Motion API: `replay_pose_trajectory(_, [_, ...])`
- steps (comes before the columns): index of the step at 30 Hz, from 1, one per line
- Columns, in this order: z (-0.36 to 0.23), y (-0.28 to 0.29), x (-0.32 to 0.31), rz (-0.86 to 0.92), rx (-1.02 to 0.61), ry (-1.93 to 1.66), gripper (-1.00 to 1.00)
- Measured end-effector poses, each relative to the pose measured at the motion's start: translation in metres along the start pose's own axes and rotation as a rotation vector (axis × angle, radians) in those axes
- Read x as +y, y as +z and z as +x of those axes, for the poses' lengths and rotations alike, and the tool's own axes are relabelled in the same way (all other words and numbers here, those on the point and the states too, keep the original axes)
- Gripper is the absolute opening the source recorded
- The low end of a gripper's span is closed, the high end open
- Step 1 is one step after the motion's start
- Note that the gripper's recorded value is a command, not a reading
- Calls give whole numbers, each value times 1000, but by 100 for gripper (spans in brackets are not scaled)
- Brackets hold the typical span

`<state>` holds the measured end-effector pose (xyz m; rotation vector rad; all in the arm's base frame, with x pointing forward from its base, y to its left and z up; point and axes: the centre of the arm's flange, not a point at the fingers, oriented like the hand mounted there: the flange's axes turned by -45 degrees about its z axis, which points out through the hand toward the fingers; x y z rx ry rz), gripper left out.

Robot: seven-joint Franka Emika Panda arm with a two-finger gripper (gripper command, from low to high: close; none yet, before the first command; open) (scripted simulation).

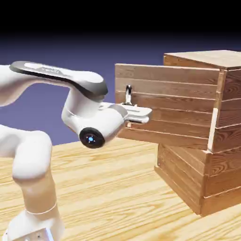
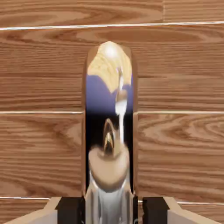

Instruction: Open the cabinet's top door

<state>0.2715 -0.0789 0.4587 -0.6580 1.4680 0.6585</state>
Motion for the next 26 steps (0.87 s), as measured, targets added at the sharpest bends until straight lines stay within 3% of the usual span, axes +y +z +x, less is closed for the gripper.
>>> replay_pose_trajectory(15, [0,-101,-81,-404,0,0,-100])
replay_pose_trajectory(26, [0,-141,-140,-627,0,0,-100])
